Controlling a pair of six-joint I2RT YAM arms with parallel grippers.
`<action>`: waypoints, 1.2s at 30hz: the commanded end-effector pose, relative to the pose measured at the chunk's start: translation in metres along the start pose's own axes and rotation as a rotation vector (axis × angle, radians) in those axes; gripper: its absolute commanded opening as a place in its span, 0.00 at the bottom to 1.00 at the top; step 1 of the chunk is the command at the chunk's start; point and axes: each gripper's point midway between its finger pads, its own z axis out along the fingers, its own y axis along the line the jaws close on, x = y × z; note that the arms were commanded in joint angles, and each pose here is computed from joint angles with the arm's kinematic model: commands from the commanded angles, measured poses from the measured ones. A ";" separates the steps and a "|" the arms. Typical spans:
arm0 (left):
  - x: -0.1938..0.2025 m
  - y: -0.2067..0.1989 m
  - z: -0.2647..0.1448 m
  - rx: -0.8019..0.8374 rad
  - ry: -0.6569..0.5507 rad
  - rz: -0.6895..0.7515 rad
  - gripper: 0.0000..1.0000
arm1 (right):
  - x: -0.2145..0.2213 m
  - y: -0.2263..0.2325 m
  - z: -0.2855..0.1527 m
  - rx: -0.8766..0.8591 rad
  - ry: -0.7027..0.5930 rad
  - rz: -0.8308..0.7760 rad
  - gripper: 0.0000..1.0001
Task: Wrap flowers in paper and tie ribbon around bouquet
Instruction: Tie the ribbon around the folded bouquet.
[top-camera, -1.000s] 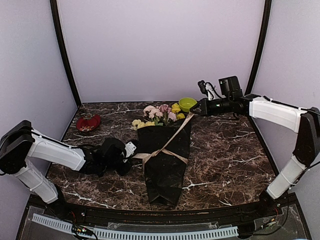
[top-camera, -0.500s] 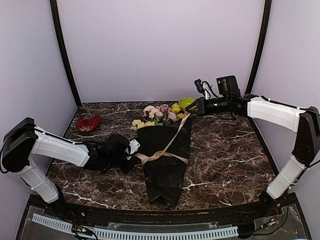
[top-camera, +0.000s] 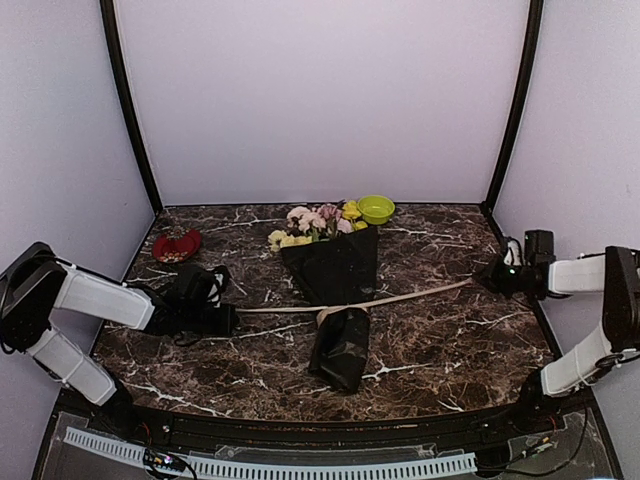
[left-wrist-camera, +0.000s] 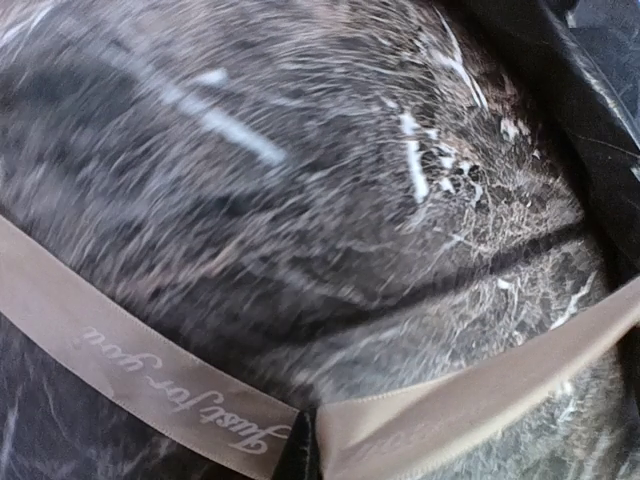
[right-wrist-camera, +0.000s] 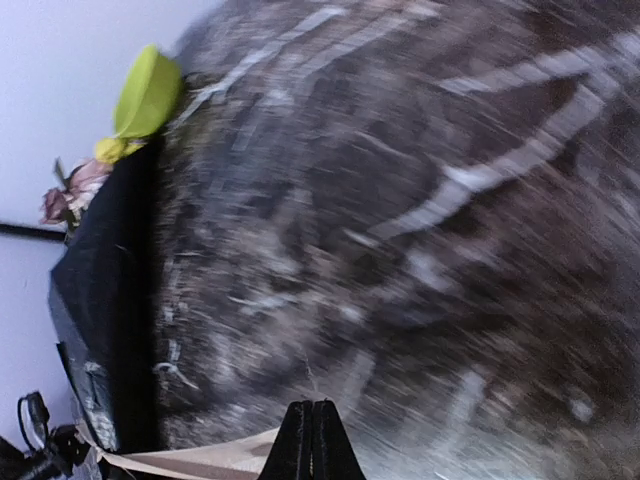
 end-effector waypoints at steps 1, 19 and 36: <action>0.065 0.041 -0.009 -0.006 0.099 -0.387 0.00 | -0.004 -0.062 -0.049 0.078 -0.224 0.155 0.00; 0.065 0.117 -0.061 -0.135 -0.144 -0.701 0.00 | 0.021 -0.146 -0.082 0.236 -0.304 0.384 0.00; 0.066 0.122 -0.061 -0.137 -0.159 -0.719 0.00 | 0.015 -0.149 -0.091 0.252 -0.314 0.321 0.00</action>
